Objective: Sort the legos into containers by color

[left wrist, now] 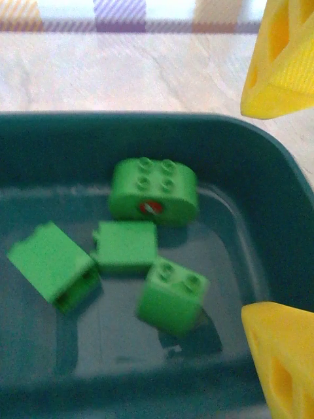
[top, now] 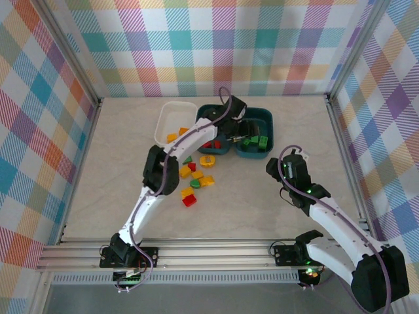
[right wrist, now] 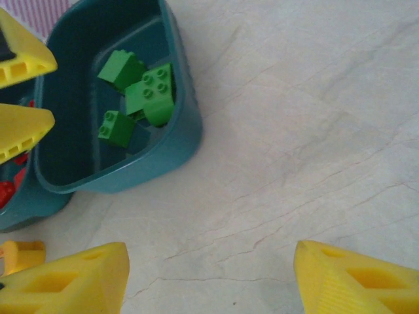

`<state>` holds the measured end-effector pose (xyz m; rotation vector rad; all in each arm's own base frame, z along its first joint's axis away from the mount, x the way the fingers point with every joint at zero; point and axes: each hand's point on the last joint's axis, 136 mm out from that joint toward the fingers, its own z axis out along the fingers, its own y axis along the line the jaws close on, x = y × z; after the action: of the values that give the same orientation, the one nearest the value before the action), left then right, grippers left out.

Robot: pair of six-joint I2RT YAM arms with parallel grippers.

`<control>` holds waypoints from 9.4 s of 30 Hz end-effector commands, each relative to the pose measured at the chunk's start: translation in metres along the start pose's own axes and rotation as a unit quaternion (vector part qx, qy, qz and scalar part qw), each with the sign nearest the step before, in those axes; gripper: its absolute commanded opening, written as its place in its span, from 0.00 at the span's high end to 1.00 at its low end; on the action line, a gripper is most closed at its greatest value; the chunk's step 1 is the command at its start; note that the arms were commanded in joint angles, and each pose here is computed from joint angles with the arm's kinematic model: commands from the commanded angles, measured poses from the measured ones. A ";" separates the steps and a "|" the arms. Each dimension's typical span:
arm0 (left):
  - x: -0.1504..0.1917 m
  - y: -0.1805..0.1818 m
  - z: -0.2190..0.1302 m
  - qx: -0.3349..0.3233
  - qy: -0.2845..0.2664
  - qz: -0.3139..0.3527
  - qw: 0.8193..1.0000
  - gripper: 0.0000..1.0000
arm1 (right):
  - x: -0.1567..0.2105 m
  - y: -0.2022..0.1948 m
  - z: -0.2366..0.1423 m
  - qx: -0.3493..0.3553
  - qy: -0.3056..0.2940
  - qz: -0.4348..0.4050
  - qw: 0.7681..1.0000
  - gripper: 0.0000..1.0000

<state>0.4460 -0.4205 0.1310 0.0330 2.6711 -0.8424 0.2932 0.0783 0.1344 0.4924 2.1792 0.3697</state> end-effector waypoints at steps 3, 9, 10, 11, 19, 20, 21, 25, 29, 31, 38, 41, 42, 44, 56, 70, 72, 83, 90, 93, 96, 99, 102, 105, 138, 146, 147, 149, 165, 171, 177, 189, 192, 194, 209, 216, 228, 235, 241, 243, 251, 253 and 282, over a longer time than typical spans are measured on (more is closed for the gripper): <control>-0.018 0.019 -0.112 0.010 -0.112 -0.008 0.994 0.17 | 0.025 0.055 0.008 -0.079 0.035 -0.104 0.991 0.34; 0.036 0.150 -0.162 -0.096 -0.143 -0.114 0.978 0.12 | 0.086 0.122 0.019 -0.121 0.105 -0.248 0.955 0.33; 0.050 0.177 -0.170 -0.115 -0.145 -0.144 0.972 0.12 | 0.098 0.132 0.022 -0.126 0.124 -0.266 0.948 0.33; 0.063 0.200 -0.177 -0.129 -0.147 -0.173 0.965 0.12 | 0.111 0.139 0.026 -0.131 0.144 -0.280 0.940 0.34; 0.177 0.326 -0.213 -0.227 -0.123 -0.317 0.912 0.10 | 0.183 0.204 0.034 -0.160 0.209 -0.370 0.891 0.34; 0.181 0.330 -0.216 -0.233 -0.124 -0.320 0.910 0.10 | 0.188 0.208 0.037 -0.159 0.213 -0.373 0.889 0.34; 0.185 0.333 -0.220 -0.240 -0.125 -0.319 0.908 0.08 | 0.192 0.212 0.040 -0.154 0.217 -0.373 0.889 0.34; 0.190 0.337 -0.228 -0.252 -0.131 -0.316 0.905 0.08 | 0.209 0.224 0.053 -0.136 0.230 -0.379 0.886 0.35; 0.191 0.337 -0.224 -0.246 -0.121 -0.316 0.908 0.08 | 0.218 0.226 0.067 -0.103 0.231 -0.393 0.884 0.38; 0.195 0.338 -0.221 -0.247 -0.113 -0.317 0.909 0.08 | 0.223 0.227 0.073 -0.097 0.234 -0.397 0.882 0.39; 0.201 0.338 -0.221 -0.240 -0.117 -0.313 0.912 0.08 | 0.228 0.232 0.079 -0.093 0.233 -0.405 0.879 0.50; 0.200 0.337 -0.224 -0.241 -0.120 -0.307 0.913 0.08 | 0.226 0.235 0.075 -0.090 0.221 -0.418 0.877 0.54; 0.200 0.336 -0.225 -0.240 -0.121 -0.306 0.913 0.07 | 0.228 0.236 0.073 -0.094 0.220 -0.422 0.875 0.54; 0.200 0.335 -0.225 -0.237 -0.121 -0.305 0.914 0.07 | 0.234 0.238 0.072 -0.100 0.226 -0.425 0.871 0.55; 0.201 0.334 -0.223 -0.234 -0.116 -0.305 0.916 0.07 | 0.227 0.244 0.065 -0.105 0.205 -0.427 0.874 0.68; 0.181 0.304 -0.222 -0.187 -0.115 -0.276 0.936 0.13 | 0.106 0.258 0.025 -0.125 0.083 -0.389 0.909 0.70; 0.179 0.292 -0.218 -0.182 -0.107 -0.257 0.943 0.15 | 0.073 0.234 0.038 -0.097 0.074 -0.361 0.924 0.70; 0.188 0.234 -0.165 -0.214 -0.037 -0.148 0.965 0.17 | -0.033 0.101 0.127 0.020 0.103 -0.176 0.979 0.69; 0.190 0.212 -0.137 -0.230 -0.003 -0.119 0.966 0.14 | -0.056 0.091 0.150 0.038 0.105 -0.166 0.980 0.46; 0.192 0.213 -0.127 -0.232 0.003 -0.132 0.964 0.14 | -0.064 0.096 0.139 0.029 0.092 -0.164 0.982 0.39; 0.194 0.221 -0.122 -0.248 0.002 -0.147 0.957 0.15 | -0.067 0.098 0.119 0.017 0.079 -0.149 0.985 0.37; 0.196 0.227 -0.118 -0.262 0.003 -0.151 0.953 0.17 | -0.056 0.103 0.095 -0.009 0.073 -0.133 0.988 0.36; 0.195 0.228 -0.110 -0.265 0.012 -0.145 0.953 0.21 | -0.033 0.108 0.070 -0.030 0.071 -0.131 0.988 0.36; 0.194 0.227 -0.101 -0.266 0.022 -0.135 0.954 0.22 | -0.007 0.106 0.050 -0.035 0.070 -0.144 0.987 0.35; 0.107 0.182 -0.152 -0.232 -0.054 -0.069 0.969 0.56 | 0.019 0.062 0.026 -0.025 0.008 -0.139 0.990 0.34; 0.013 0.189 -0.187 -0.179 -0.132 -0.142 0.965 0.55 | 0.018 0.059 0.026 -0.021 -0.001 -0.136 0.990 0.34; 0.003 0.192 -0.185 -0.180 -0.136 -0.149 0.963 0.54 | 0.018 0.058 0.027 -0.020 -0.001 -0.136 0.991 0.34; -0.016 0.199 -0.180 -0.185 -0.139 -0.156 0.960 0.54 | 0.018 0.058 0.027 -0.018 -0.002 -0.136 0.991 0.34; -0.076 0.251 -0.120 -0.233 -0.089 -0.197 0.948 0.46 | 0.021 0.061 0.030 -0.023 0.008 -0.136 0.990 0.33; -0.070 0.251 -0.126 -0.237 -0.087 -0.202 0.946 0.28 | 0.021 0.061 0.030 -0.023 0.007 -0.136 0.990 0.32; -0.056 0.223 -0.161 -0.203 -0.118 -0.184 0.954 0.21 | 0.022 0.061 0.030 -0.024 0.009 -0.134 0.991 0.32; 0.162 0.176 -0.147 -0.217 -0.025 -0.138 0.966 0.11 | 0.020 0.055 0.029 -0.011 0.002 -0.119 0.993 0.31; 0.197 0.180 -0.146 -0.226 0.007 -0.137 0.964 0.11 | 0.018 0.049 0.027 -0.002 -0.006 -0.108 0.994 0.29; 0.212 0.184 -0.149 -0.241 0.017 -0.139 0.960 0.11 | 0.016 0.046 0.025 0.003 -0.013 -0.102 0.995 0.27; 0.241 0.205 -0.115 -0.281 0.026 -0.222 0.934 0.19 | 0.016 0.042 0.026 0.011 -0.017 -0.102 0.995 0.26; 0.239 0.206 -0.104 -0.288 0.029 -0.220 0.932 0.34 | 0.015 0.043 0.024 0.009 -0.018 -0.100 0.995 0.26; 0.221 0.195 -0.109 -0.272 0.001 -0.199 0.941 0.48 | 0.015 0.042 0.023 0.009 -0.017 -0.097 0.995 0.26; 0.164 0.164 -0.144 -0.261 -0.064 -0.140 0.953 0.48 | 0.016 0.042 0.025 0.009 -0.016 -0.098 0.995 0.26; 0.081 0.130 -0.144 -0.217 -0.098 -0.093 0.967 0.48 | 0.015 0.043 0.023 0.007 -0.018 -0.096 0.995 0.26; 0.057 0.120 -0.136 -0.209 -0.094 -0.071 0.971 0.49 | 0.014 0.043 0.023 0.007 -0.019 -0.096 0.995 0.26; -0.012 0.115 -0.079 -0.235 -0.065 0.000 0.970 0.47 | 0.019 0.044 0.031 0.012 -0.009 -0.099 0.995 0.26; -0.024 0.121 -0.066 -0.229 -0.059 -0.016 0.971 0.48 | 0.019 0.046 0.030 0.008 -0.009 -0.100 0.995 0.26; 0.095 0.235 -0.216 -0.248 -0.178 -0.151 0.940 0.00 | 0.107 0.146 0.045 -0.098 0.090 -0.316 0.940 0.17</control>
<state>0.3471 -0.1484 0.1837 -0.4426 2.4263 -0.3205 0.3021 0.2231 0.0933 -0.1780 2.3278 0.2688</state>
